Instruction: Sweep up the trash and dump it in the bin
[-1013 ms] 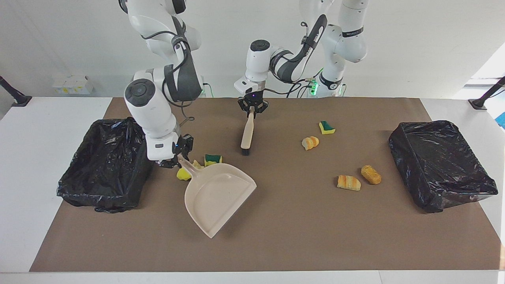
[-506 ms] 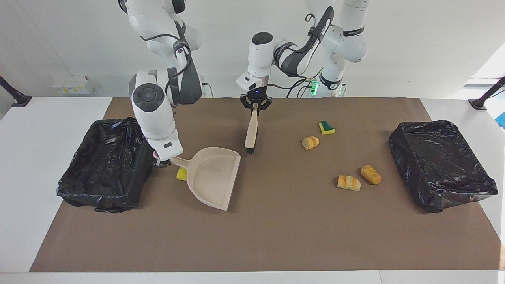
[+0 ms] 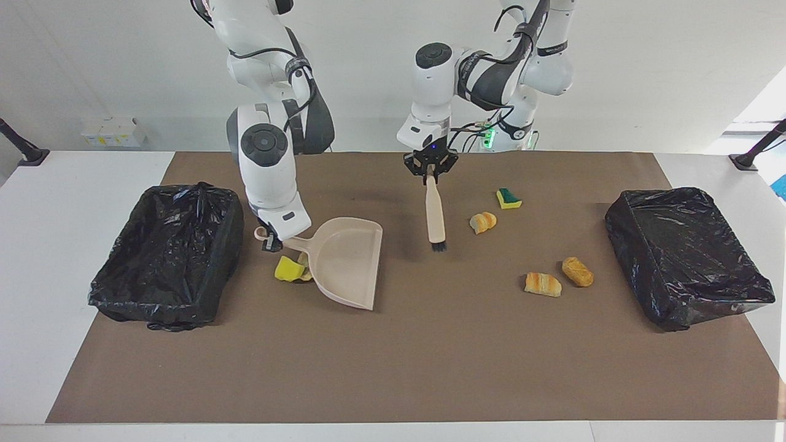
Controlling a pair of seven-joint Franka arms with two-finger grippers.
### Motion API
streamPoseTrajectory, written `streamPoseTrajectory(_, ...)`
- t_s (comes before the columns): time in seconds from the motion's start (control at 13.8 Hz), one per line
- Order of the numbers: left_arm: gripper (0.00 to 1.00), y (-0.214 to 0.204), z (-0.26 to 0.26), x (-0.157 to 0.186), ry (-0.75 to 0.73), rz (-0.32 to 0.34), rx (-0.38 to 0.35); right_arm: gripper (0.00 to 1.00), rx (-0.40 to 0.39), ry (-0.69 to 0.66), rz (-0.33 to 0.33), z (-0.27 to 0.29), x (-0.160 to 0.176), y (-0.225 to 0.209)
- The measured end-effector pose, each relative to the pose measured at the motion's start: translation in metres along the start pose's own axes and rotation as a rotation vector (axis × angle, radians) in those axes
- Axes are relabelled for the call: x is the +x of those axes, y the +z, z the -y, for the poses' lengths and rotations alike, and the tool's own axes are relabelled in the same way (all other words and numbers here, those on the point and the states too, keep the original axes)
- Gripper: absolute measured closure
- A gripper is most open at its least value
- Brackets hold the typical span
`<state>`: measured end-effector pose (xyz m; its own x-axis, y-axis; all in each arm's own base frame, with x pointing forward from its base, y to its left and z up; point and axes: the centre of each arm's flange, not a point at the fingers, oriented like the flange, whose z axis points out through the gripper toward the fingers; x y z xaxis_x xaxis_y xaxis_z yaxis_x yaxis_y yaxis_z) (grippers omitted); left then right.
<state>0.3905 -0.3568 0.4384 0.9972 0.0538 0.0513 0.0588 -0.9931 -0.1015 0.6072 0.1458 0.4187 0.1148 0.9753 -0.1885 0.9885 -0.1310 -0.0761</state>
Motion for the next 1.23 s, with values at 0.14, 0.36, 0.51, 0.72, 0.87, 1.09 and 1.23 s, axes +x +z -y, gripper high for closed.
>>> streamPoseTrajectory(0.14,0.74,0.004,0.031,0.027,-0.056,-0.007,0.044,0.69,-0.014,0.02,-0.002,0.009,0.022,0.006)
streamPoseTrajectory(0.36,0.74,0.016,0.092,0.074,-0.154,-0.017,0.094,0.69,-0.028,0.061,0.001,0.03,0.069,0.007)
streamPoseTrajectory(0.51,0.74,0.028,0.139,0.101,-0.193,0.007,0.107,0.69,-0.036,0.076,0.003,0.044,0.093,0.004)
streamPoseTrajectory(0.72,0.74,0.047,0.216,0.136,-0.203,0.001,0.116,0.69,-0.026,0.112,0.019,0.062,0.125,0.015)
streamPoseTrajectory(0.87,0.74,0.06,0.261,0.147,-0.164,0.007,0.113,0.69,-0.015,0.121,0.03,0.065,0.135,0.026)
streamPoseTrajectory(1.09,0.74,0.082,0.318,0.151,-0.094,0.024,0.108,0.69,-0.013,0.122,0.031,0.064,0.135,0.028)
streamPoseTrajectory(1.23,0.74,0.094,0.329,0.147,-0.067,0.031,0.104,0.69,-0.013,0.122,0.031,0.064,0.135,0.028)
